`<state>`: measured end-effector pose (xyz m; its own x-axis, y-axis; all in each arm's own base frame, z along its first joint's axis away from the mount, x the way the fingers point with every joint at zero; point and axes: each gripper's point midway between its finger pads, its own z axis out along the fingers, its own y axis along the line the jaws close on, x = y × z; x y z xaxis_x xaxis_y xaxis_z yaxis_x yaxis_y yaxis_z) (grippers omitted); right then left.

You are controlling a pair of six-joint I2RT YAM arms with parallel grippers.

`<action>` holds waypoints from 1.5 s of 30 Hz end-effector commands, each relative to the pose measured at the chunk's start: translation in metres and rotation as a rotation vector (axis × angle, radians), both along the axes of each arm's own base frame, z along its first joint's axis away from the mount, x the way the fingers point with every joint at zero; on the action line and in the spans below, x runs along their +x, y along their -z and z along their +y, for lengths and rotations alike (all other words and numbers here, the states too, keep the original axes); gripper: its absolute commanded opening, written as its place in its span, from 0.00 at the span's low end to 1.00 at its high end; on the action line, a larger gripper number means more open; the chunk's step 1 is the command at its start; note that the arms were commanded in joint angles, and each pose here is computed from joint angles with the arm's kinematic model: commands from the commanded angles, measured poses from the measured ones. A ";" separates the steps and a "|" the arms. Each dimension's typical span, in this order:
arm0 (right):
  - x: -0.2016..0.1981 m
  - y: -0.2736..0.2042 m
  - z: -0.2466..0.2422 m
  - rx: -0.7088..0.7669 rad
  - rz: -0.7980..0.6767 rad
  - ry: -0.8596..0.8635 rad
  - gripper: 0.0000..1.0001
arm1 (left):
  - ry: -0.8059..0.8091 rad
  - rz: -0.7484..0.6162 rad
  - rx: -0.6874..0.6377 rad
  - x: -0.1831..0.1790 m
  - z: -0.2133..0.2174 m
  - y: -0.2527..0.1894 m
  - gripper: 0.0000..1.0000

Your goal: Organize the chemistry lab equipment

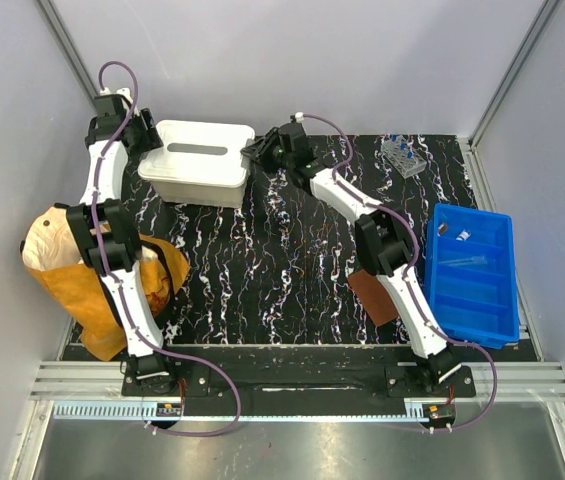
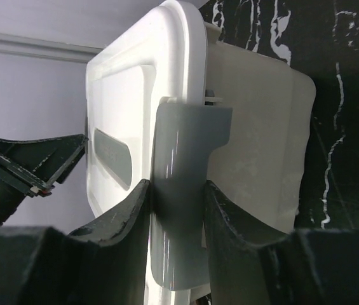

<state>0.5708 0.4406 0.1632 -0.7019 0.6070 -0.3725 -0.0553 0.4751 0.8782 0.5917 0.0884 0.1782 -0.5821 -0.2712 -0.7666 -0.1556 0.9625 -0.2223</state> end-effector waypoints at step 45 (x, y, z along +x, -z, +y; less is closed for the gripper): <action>-0.093 -0.162 -0.076 -0.144 -0.416 -0.123 1.00 | 0.359 -0.333 -0.193 -0.120 -0.168 -0.218 0.99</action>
